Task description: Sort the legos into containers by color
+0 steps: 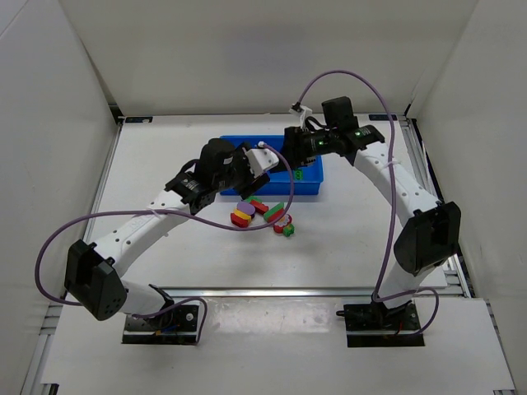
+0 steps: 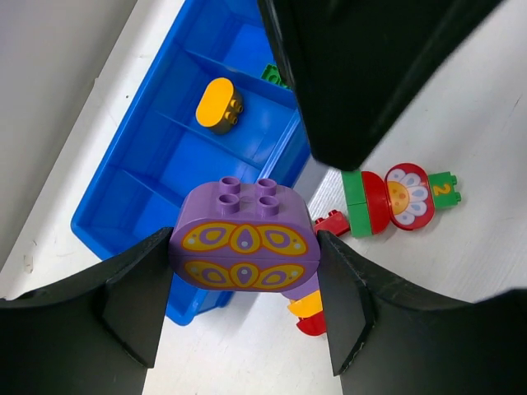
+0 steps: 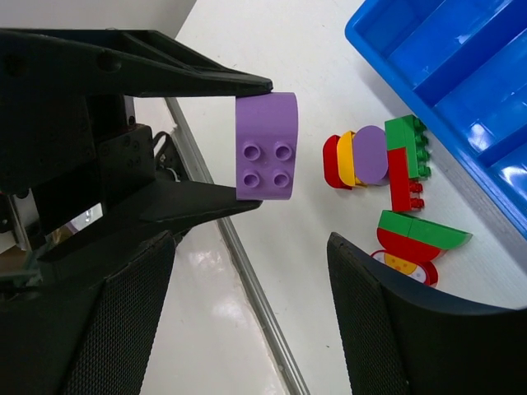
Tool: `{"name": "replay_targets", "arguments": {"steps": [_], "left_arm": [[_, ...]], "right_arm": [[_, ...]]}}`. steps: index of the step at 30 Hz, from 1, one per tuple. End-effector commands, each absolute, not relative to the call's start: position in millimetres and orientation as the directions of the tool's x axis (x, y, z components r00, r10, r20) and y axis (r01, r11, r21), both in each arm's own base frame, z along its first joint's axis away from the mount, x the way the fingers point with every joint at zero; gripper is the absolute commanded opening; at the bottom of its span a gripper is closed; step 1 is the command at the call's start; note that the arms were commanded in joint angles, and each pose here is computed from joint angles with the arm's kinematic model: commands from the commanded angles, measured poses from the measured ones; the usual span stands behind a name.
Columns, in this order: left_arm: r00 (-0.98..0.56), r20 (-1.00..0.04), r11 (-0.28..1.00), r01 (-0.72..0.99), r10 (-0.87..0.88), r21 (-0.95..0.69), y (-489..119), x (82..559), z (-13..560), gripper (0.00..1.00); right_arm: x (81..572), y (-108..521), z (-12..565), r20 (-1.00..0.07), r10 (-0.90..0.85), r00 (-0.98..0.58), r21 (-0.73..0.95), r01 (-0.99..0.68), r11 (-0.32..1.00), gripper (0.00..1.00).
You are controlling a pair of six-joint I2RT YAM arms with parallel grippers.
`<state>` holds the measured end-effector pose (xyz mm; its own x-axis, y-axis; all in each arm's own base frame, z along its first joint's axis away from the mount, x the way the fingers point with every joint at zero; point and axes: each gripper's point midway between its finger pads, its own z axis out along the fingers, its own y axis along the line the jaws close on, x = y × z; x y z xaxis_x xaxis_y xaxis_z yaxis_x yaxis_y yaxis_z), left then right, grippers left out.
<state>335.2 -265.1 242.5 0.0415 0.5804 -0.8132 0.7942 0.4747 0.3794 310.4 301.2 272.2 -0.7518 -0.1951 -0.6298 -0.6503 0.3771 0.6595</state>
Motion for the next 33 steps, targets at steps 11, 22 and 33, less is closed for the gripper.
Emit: {"name": "replay_targets", "arguments": {"steps": [11,22,33], "left_arm": [[0.07,-0.864,0.487,0.802,0.499,0.346,-280.5,332.1,272.8,0.1],[0.07,-0.874,0.481,0.812,0.481,0.33,-286.9,329.4,277.3,0.1],[0.073,-0.872,0.473,0.817,0.485,0.331,-288.9,330.6,274.4,0.1]], "right_arm": [[313.7,318.5,281.6,-0.692,-0.219,-0.688,0.601,-0.717,0.353,0.78],[328.7,324.1,278.8,-0.684,-0.197,-0.702,0.607,-0.698,0.379,0.77],[328.3,335.8,282.0,-0.693,-0.205,-0.691,0.606,-0.712,0.353,0.75]]}}
